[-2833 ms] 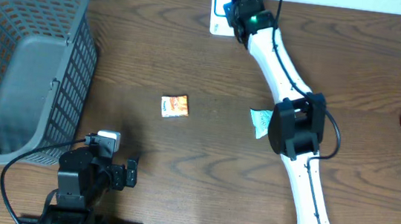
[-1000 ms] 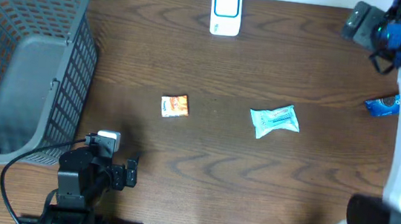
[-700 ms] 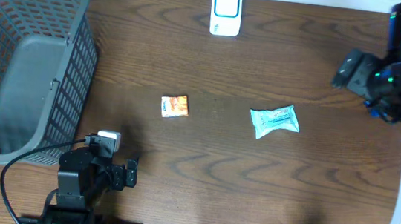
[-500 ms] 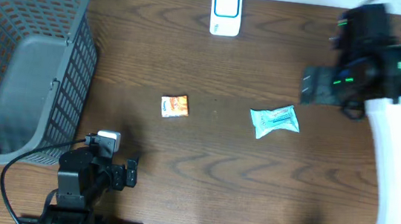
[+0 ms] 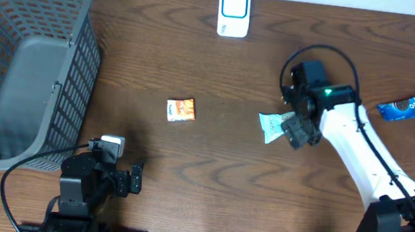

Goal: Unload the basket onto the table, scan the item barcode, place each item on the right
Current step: 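Move the right gripper to the mint-green wipes pack and grasp it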

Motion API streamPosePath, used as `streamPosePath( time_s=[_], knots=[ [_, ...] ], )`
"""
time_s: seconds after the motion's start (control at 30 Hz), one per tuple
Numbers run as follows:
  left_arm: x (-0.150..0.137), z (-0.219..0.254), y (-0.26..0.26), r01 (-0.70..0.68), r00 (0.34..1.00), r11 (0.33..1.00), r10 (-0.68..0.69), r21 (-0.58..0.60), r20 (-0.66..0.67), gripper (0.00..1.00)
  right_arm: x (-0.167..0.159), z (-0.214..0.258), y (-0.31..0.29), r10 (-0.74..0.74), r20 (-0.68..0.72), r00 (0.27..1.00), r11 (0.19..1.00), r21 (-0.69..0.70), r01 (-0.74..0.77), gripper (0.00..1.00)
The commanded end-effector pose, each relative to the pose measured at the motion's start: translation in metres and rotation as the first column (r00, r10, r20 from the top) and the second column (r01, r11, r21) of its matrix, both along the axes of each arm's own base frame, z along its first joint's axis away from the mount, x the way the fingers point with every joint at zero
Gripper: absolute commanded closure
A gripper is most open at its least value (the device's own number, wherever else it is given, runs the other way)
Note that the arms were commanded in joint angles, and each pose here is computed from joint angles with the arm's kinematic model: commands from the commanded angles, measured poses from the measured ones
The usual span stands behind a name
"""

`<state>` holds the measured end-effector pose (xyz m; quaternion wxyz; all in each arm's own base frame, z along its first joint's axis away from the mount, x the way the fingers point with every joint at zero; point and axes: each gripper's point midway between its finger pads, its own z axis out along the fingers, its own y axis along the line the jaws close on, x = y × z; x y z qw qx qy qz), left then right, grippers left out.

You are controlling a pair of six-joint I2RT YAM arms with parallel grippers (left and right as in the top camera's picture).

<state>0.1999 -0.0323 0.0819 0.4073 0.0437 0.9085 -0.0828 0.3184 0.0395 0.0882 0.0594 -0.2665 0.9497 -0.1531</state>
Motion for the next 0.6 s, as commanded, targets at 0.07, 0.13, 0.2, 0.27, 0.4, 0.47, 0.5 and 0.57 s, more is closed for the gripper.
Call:
streamPosePath(
  time_s=[0.07, 0.13, 0.2, 0.27, 0.4, 0.47, 0.5, 0.57],
  knots=[
    [-0.001, -0.001, -0.002, 0.009, 1.000, 1.000, -0.009, -0.010, -0.002, 0.02, 0.003, -0.004, 0.016, 0.144, -0.001, 0.990, 0.990, -0.011, -0.144, 0.12],
    [-0.001, -0.001, -0.002, 0.009, 1.000, 1.000, -0.009, -0.010, -0.002, 0.02, 0.007, -0.004, 0.019, 0.174, 0.010, 0.985, 0.985, -0.013, -0.174, 0.15],
    [-0.001, -0.001, -0.002, 0.009, 1.000, 1.000, -0.009, -0.010, -0.002, 0.02, 0.014, -0.003, 0.021, 0.208, 0.029, 0.978, 0.978, -0.017, -0.208, 0.24],
    [-0.001, -0.001, -0.002, 0.009, 1.000, 1.000, -0.009, -0.010, -0.002, 0.02, 0.023, -0.001, 0.025, 0.234, 0.062, 0.970, 0.972, -0.019, -0.233, 0.25],
    [-0.001, -0.001, -0.002, 0.009, 1.000, 1.000, -0.009, -0.010, -0.002, 0.02, 0.035, 0.002, 0.029, 0.279, 0.100, 0.955, 0.960, -0.029, -0.278, 0.26],
    [-0.001, -0.001, -0.002, 0.009, 1.000, 1.000, -0.009, -0.010, -0.002, 0.02, 0.037, 0.003, 0.030, 0.279, 0.112, 0.954, 0.960, -0.027, -0.278, 0.29],
    [-0.001, -0.001, -0.002, 0.009, 1.000, 1.000, -0.009, -0.010, -0.002, 0.02, 0.038, 0.003, 0.031, 0.279, 0.115, 0.953, 0.960, -0.024, -0.279, 0.30],
    [-0.001, -0.001, -0.002, 0.009, 1.000, 1.000, -0.009, -0.010, -0.002, 0.02, 0.037, 0.002, 0.033, 0.282, 0.113, 0.953, 0.959, -0.010, -0.283, 0.32]
  ],
)
